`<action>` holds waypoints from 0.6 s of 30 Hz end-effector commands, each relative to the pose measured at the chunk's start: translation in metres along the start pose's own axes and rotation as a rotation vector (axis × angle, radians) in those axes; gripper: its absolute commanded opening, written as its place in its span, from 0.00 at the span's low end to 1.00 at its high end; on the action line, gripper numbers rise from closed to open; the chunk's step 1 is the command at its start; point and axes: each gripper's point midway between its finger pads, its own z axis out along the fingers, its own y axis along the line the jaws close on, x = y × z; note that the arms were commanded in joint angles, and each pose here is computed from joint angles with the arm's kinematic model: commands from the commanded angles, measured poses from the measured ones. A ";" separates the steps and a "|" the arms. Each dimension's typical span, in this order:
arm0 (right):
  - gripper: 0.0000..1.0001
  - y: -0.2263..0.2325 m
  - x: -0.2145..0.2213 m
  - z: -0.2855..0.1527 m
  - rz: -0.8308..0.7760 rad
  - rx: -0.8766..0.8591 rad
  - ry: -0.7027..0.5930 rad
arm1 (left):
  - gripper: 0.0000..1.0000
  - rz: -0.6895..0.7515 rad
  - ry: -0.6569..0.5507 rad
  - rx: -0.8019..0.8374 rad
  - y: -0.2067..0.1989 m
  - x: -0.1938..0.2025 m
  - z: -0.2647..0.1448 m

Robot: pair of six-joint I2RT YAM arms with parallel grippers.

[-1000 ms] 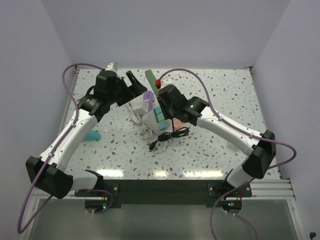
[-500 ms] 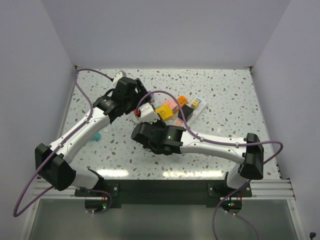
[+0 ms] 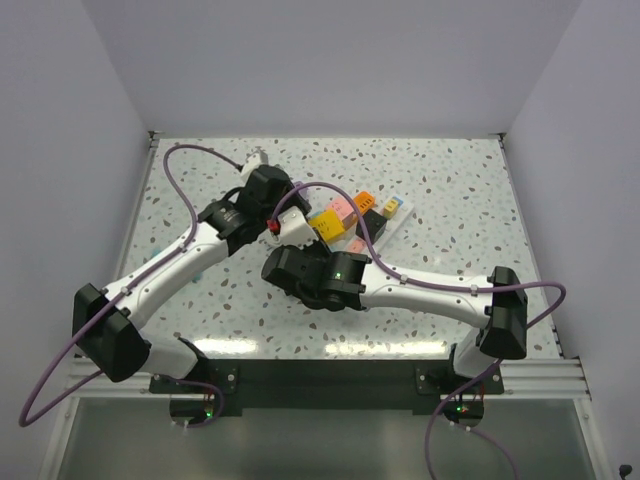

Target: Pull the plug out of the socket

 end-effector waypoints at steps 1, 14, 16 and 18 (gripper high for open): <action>0.00 -0.001 -0.043 -0.011 0.140 0.001 -0.112 | 0.52 -0.026 -0.019 0.034 -0.008 0.000 0.004; 0.98 -0.022 -0.025 -0.048 0.317 -0.235 -0.051 | 0.00 0.018 -0.032 0.043 0.002 0.000 -0.001; 0.98 -0.039 -0.019 -0.055 0.365 -0.271 -0.041 | 0.00 0.025 -0.024 0.061 0.002 0.001 -0.001; 0.98 -0.051 -0.014 -0.062 0.416 -0.343 -0.010 | 0.00 0.070 0.016 0.123 -0.002 0.008 -0.001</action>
